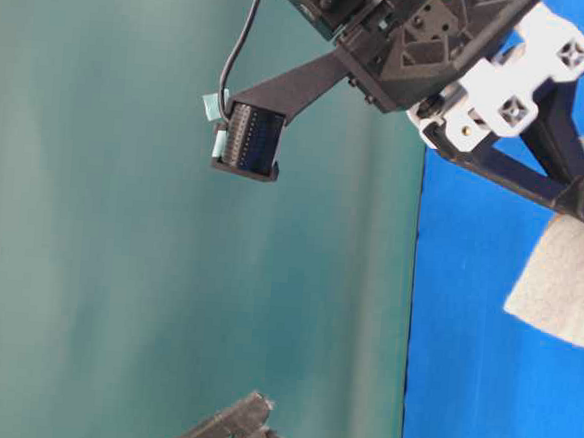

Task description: Hand over the sponge with the left arm and wipe it with the right arm.

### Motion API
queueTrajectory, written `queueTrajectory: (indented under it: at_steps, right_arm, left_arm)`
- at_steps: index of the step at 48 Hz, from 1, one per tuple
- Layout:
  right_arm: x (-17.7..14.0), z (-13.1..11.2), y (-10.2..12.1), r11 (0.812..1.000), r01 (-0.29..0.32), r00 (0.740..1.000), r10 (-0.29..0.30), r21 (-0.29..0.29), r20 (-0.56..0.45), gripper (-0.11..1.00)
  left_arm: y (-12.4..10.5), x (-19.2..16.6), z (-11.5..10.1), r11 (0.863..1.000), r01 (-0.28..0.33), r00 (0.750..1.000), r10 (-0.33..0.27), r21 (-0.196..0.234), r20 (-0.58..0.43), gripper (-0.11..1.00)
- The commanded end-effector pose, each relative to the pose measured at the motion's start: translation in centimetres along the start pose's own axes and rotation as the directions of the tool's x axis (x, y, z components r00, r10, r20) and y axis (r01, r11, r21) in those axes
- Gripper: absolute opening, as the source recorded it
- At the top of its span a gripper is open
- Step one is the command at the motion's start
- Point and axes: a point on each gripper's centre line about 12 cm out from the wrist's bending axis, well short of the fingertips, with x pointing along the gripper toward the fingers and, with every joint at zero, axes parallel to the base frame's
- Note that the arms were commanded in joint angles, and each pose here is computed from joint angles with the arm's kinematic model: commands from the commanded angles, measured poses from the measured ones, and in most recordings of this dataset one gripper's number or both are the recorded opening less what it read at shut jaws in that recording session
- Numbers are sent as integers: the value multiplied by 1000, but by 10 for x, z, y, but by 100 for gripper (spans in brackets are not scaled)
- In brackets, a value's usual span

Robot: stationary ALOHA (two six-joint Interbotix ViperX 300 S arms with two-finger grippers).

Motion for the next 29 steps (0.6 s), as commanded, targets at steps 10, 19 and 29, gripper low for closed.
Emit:
queueTrajectory:
  at_steps: [10,19,29]
  right_arm:
    - [-6,12,-18,999,29,999,-30,33,26,18]
    - [-8,14,-35,997,60,998,-62,57,31,18]
    - [-8,15,-38,996,65,997,-67,57,33,18]
  left_arm:
    - [-1,0,8,1000,4,1000,-4,-1,29,90]
    - [-1,-1,9,1000,4,999,-4,-1,32,90]
    - [-1,0,8,1000,4,1000,-4,-1,29,90]
